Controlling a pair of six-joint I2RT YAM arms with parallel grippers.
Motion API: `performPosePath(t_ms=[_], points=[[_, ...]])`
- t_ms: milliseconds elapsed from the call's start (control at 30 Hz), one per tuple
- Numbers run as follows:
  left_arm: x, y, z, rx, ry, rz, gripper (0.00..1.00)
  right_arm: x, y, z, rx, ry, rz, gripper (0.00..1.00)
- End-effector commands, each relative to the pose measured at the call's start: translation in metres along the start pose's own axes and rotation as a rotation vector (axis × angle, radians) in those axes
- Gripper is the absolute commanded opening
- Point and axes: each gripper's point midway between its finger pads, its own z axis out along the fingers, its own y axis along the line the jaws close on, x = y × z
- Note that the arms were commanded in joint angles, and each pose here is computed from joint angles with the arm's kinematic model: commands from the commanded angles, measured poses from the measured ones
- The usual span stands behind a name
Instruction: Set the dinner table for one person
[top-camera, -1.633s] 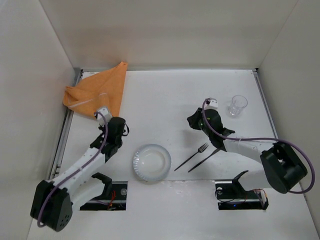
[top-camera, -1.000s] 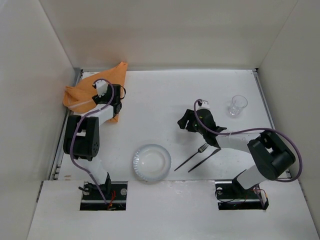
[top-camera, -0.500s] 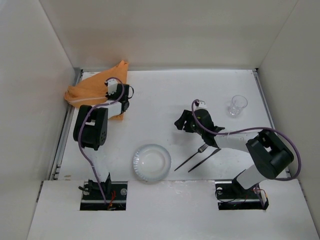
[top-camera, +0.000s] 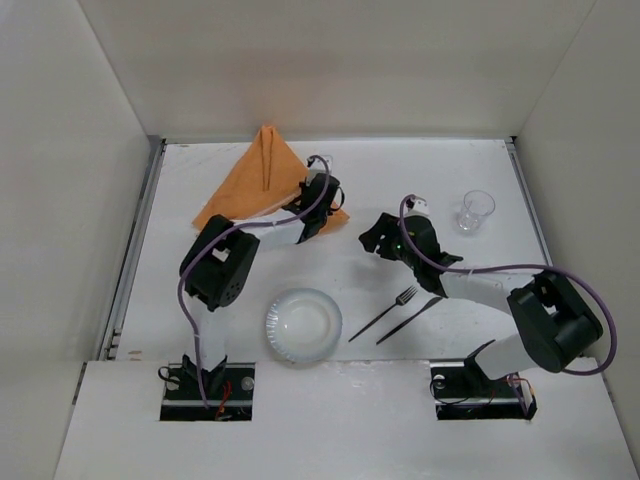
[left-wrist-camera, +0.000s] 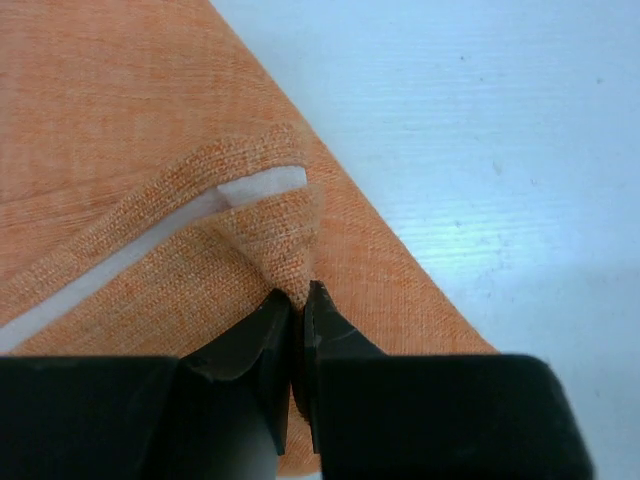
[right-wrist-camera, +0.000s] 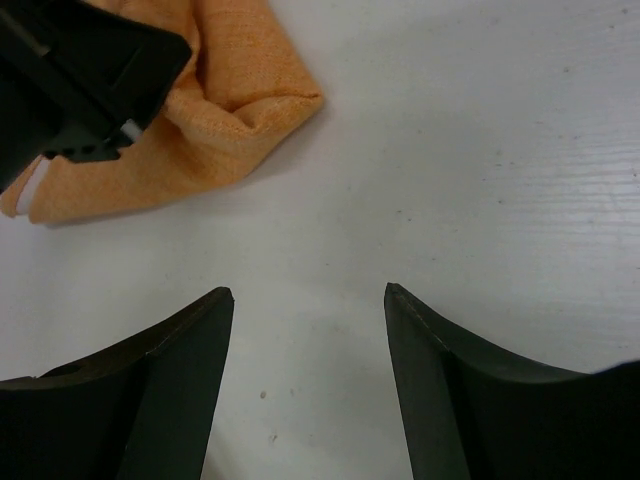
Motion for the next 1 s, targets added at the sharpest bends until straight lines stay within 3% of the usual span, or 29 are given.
performPosePath(t_ms=[0,133,300,500,600,767,967], points=[[-0.065,0.029,-0.044,0.02,-0.159,-0.068,0.03,-0.018,0.011,-0.002,-0.034,-0.075,0.031,0.68],[-0.062,0.091,-0.111,-0.098,-0.287,-0.234,0.04,-0.021,0.014,0.0,-0.032,-0.082,0.025,0.68],[0.015,0.148,-0.174,-0.212,-0.318,-0.404,0.06,-0.013,0.032,0.008,-0.045,-0.051,-0.037,0.66],[0.078,0.184,-0.205,-0.264,-0.272,-0.497,0.11,0.005,0.075,0.024,-0.076,0.041,-0.147,0.4],[0.088,0.198,-0.212,-0.291,-0.28,-0.559,0.16,0.016,0.107,0.034,-0.108,0.084,-0.219,0.42],[0.088,0.214,-0.221,-0.312,-0.318,-0.661,0.31,0.048,0.171,0.052,-0.18,0.162,-0.375,0.63],[0.083,0.225,-0.232,-0.329,-0.338,-0.756,0.39,0.081,0.215,0.084,-0.199,0.241,-0.496,0.65]])
